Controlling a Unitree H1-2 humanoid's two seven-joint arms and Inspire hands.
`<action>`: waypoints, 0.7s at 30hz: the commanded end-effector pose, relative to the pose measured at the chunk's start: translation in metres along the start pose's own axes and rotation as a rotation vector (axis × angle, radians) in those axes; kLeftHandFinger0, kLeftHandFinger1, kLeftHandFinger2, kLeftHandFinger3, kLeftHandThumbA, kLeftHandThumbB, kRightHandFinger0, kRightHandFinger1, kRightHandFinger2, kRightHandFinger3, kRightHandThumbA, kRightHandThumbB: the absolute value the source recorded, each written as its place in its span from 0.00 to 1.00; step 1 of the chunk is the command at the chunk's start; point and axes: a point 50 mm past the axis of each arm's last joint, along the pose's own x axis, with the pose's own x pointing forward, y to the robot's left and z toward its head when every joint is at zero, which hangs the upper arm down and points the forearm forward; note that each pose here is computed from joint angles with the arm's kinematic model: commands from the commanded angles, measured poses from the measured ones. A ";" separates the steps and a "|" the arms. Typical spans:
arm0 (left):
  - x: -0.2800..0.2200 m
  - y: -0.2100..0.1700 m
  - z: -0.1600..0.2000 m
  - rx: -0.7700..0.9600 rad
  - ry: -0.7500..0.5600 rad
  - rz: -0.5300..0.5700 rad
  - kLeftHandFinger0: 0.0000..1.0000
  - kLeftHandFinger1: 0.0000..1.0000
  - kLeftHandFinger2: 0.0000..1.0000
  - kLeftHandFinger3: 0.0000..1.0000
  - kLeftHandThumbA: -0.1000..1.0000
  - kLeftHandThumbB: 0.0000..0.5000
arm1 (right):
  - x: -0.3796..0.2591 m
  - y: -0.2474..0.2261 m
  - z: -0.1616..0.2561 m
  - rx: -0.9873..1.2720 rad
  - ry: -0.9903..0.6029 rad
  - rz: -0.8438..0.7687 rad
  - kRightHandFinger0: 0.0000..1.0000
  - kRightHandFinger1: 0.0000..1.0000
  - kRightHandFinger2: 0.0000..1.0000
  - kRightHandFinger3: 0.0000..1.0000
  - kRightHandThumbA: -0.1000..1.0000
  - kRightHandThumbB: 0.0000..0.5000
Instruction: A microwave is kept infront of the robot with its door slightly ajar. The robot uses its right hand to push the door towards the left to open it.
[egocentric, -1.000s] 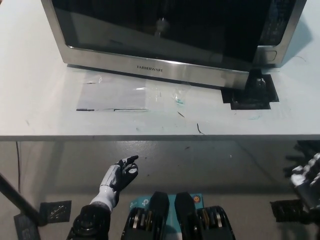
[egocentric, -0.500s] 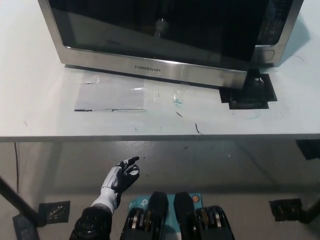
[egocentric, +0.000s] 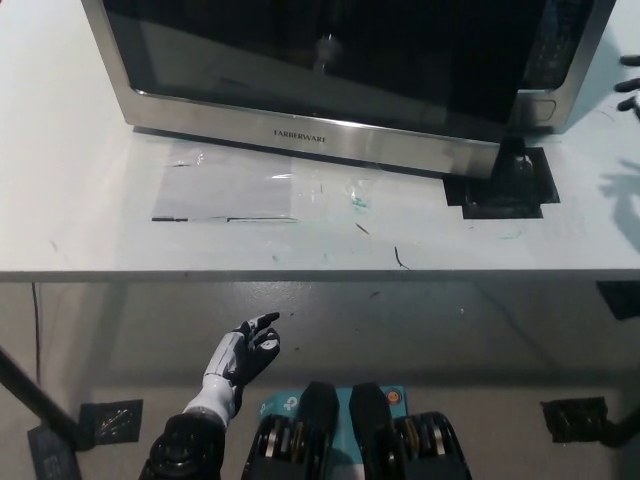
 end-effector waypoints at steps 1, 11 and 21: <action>0.006 -0.003 0.014 0.008 -0.058 -0.020 1.00 0.98 0.97 0.79 0.33 0.70 | 0.033 0.007 0.012 -0.068 -0.043 -0.032 0.34 0.42 0.51 0.73 0.11 0.29; 0.009 -0.005 0.019 0.018 -0.070 -0.037 1.00 0.99 0.98 0.77 0.34 0.69 | 0.058 0.034 0.001 -0.061 -0.023 -0.032 0.30 0.40 0.53 0.71 0.14 0.32; 0.011 -0.005 0.021 0.021 -0.062 -0.038 1.00 0.99 0.99 0.80 0.35 0.68 | 0.071 0.088 0.006 -0.129 -0.029 0.053 0.26 0.34 0.45 0.66 0.21 0.40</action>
